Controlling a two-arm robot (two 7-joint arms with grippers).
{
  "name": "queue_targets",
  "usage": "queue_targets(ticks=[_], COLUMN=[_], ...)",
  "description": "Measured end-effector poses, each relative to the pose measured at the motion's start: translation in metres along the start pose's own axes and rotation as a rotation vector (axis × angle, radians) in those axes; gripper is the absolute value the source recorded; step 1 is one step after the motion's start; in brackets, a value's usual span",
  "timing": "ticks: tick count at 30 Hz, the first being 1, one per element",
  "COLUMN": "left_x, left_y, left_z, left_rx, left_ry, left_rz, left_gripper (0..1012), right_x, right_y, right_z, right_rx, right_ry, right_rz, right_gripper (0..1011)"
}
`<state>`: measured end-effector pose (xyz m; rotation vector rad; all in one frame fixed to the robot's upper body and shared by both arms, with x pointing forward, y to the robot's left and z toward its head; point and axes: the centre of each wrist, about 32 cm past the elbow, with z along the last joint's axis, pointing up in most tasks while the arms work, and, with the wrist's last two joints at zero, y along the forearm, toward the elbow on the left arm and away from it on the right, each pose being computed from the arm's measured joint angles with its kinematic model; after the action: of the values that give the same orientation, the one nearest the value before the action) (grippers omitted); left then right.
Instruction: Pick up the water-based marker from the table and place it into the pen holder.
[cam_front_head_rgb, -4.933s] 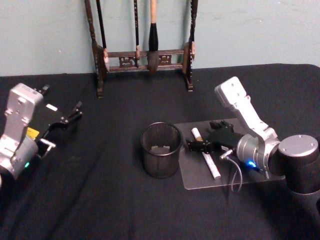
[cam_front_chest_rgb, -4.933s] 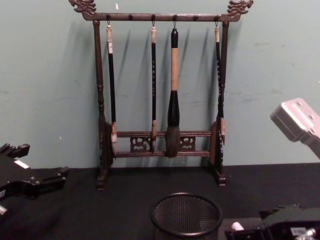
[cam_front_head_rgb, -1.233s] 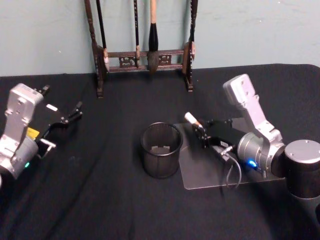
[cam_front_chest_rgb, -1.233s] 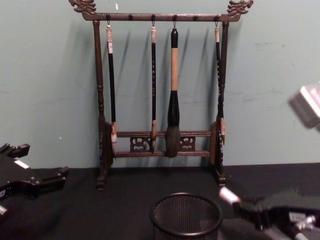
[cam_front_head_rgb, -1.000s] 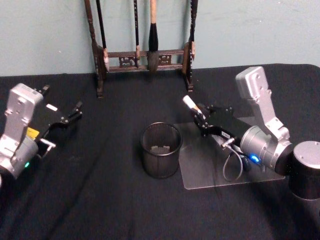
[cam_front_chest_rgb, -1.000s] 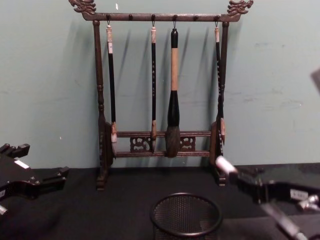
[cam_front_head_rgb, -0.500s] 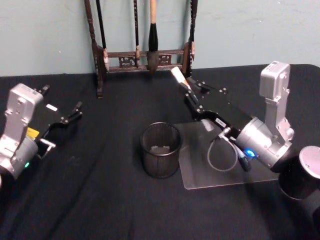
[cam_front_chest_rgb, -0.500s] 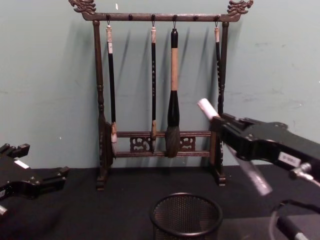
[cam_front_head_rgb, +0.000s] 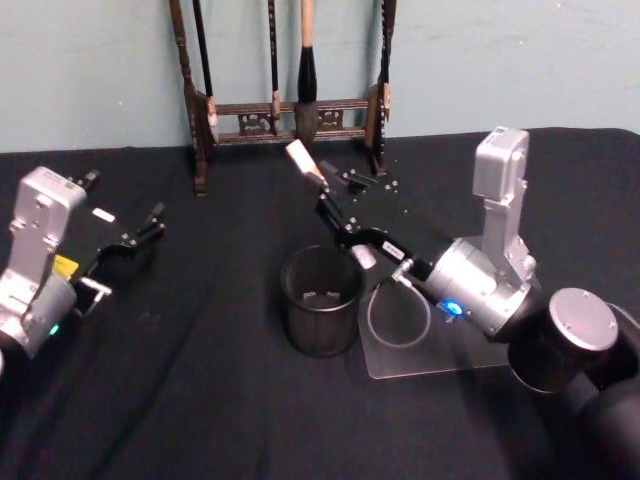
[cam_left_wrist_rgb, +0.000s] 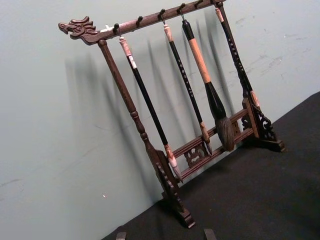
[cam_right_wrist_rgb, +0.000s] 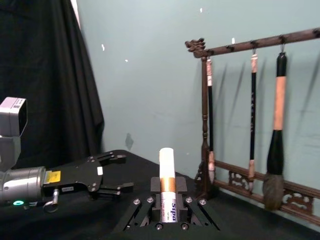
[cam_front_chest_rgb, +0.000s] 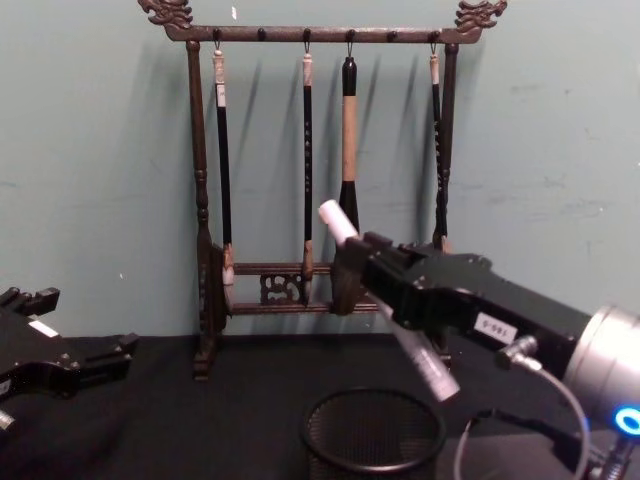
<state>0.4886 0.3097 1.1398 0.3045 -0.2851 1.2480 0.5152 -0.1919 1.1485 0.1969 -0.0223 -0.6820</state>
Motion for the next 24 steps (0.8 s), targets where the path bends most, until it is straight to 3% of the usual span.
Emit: queue_targets(ticks=[24], left_x=[0.0], left_y=[0.0], left_z=[0.0], left_rx=[0.0], left_ry=[0.0], left_rz=[0.0], left_gripper=[1001], right_x=[-0.01], right_y=[0.008], right_z=[-0.017], right_rx=[-0.071], right_ry=[0.042], right_rz=[0.025], right_gripper=[181])
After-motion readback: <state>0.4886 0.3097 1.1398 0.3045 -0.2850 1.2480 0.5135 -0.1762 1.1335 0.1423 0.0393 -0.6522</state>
